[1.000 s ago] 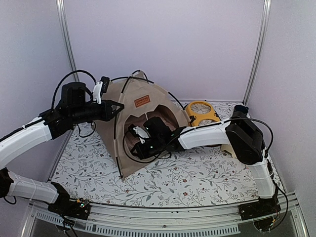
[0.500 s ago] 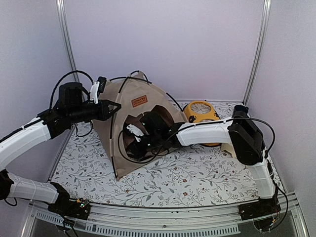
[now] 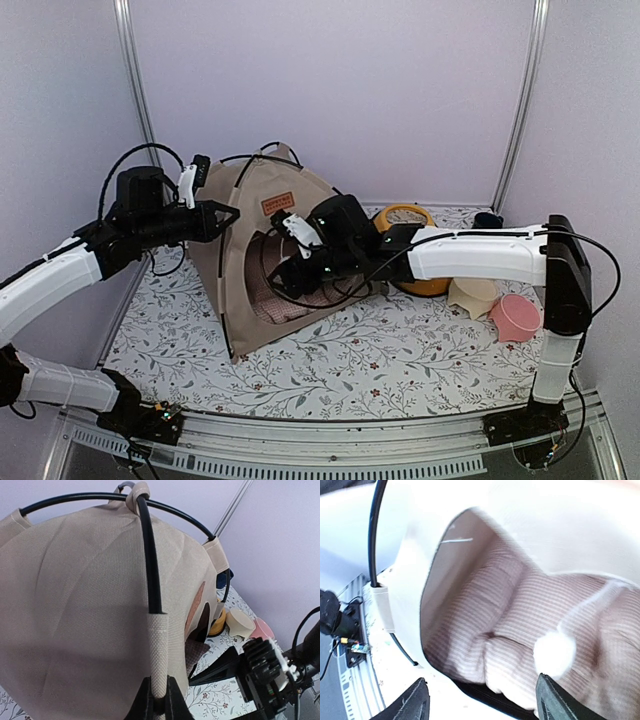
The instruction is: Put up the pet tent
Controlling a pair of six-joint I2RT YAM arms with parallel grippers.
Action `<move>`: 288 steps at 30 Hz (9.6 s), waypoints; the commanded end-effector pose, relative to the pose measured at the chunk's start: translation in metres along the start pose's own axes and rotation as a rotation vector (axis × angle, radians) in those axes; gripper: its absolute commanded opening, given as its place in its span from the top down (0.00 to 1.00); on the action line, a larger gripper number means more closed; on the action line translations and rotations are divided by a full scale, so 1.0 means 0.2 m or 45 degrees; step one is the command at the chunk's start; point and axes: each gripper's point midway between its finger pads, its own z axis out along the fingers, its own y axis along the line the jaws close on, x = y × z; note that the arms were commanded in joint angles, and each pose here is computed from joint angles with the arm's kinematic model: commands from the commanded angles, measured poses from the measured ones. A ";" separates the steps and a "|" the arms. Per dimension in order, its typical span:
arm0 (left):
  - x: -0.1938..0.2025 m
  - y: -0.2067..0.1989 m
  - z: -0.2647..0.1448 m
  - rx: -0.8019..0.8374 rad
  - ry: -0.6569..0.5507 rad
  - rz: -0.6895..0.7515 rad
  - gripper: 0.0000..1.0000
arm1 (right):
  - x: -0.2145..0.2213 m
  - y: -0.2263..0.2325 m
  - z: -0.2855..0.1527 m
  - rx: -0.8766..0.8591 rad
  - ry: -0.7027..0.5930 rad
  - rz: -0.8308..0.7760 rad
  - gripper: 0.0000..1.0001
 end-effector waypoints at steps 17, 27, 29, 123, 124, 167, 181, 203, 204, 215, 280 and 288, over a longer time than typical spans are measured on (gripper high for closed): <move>0.01 0.03 -0.01 -0.006 0.014 -0.025 1.00 | 0.31 -0.61 -0.14 0.625 0.155 0.263 0.37; -0.01 0.01 -0.02 0.015 0.013 -0.008 1.00 | 0.50 -0.75 0.07 0.887 0.364 0.153 0.39; -0.01 0.01 -0.02 0.023 0.012 -0.001 1.00 | 0.51 -0.79 0.07 0.943 0.363 0.141 0.41; -0.51 0.19 -0.21 -0.123 -0.355 0.355 0.95 | -0.24 0.45 -0.19 -0.900 -0.131 0.088 0.01; -0.50 0.24 -0.22 -0.193 -0.363 0.359 0.95 | -0.24 0.46 -0.19 -0.908 -0.132 0.088 0.01; 0.36 -0.02 -0.26 -0.249 0.058 -0.244 0.65 | -0.07 -0.75 -0.33 -0.021 -0.182 0.409 0.01; 0.62 0.50 -0.28 -0.793 0.240 -0.410 0.77 | 0.01 -0.77 -0.36 -0.006 -0.155 0.444 0.01; 0.04 1.43 -0.29 -1.137 0.039 -0.357 0.80 | 0.11 -0.70 -0.45 -0.018 -0.158 0.474 0.01; 0.03 1.45 -0.28 -1.135 0.042 -0.349 0.80 | 0.10 -0.70 -0.46 -0.014 -0.162 0.472 0.01; -0.02 1.25 -0.25 -0.883 0.019 -0.291 0.61 | 0.11 -0.78 -0.52 0.133 -0.177 0.498 0.01; 0.27 -0.31 0.51 0.080 0.290 0.148 0.01 | 1.07 -0.40 -0.34 0.195 0.514 0.559 0.01; 0.55 -0.38 0.81 0.165 0.536 0.225 0.09 | 1.08 -0.51 -0.61 0.405 0.480 0.672 0.01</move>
